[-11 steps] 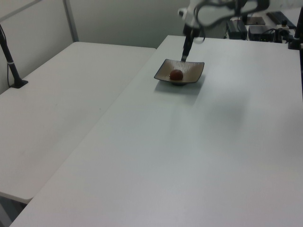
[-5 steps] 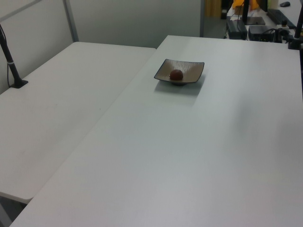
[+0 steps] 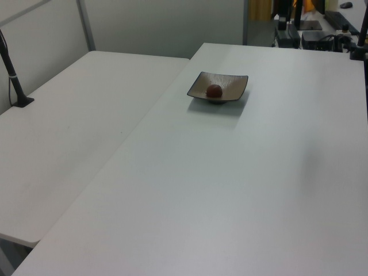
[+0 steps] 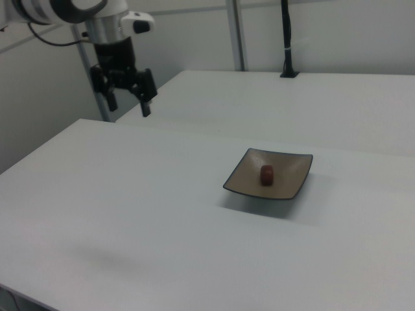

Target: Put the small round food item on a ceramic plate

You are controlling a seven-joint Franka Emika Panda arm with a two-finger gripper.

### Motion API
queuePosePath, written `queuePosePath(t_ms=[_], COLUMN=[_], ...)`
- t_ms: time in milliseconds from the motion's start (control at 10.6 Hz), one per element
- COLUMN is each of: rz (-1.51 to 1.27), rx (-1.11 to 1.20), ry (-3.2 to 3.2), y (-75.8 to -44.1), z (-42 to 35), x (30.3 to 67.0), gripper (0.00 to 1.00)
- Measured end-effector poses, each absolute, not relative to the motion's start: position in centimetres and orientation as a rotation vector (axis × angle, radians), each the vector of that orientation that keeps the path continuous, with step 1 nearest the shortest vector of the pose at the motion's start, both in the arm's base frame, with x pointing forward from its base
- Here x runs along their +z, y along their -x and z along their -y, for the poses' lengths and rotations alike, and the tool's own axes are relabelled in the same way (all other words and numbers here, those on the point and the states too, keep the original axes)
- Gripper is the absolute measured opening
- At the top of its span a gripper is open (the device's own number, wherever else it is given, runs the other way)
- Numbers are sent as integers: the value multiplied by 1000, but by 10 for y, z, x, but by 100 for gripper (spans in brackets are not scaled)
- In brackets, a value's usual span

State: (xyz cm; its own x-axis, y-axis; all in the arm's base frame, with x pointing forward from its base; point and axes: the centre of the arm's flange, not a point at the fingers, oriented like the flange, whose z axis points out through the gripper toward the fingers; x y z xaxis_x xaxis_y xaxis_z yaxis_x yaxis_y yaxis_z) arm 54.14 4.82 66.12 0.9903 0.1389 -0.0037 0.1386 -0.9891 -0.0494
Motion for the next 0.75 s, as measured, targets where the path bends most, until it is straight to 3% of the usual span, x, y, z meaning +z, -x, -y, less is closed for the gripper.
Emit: queuePosePath(t_ms=[754], rz=[251], rx=[-87], ry=[3029], y=[-542], z=[-73], x=[635], gripper=[100])
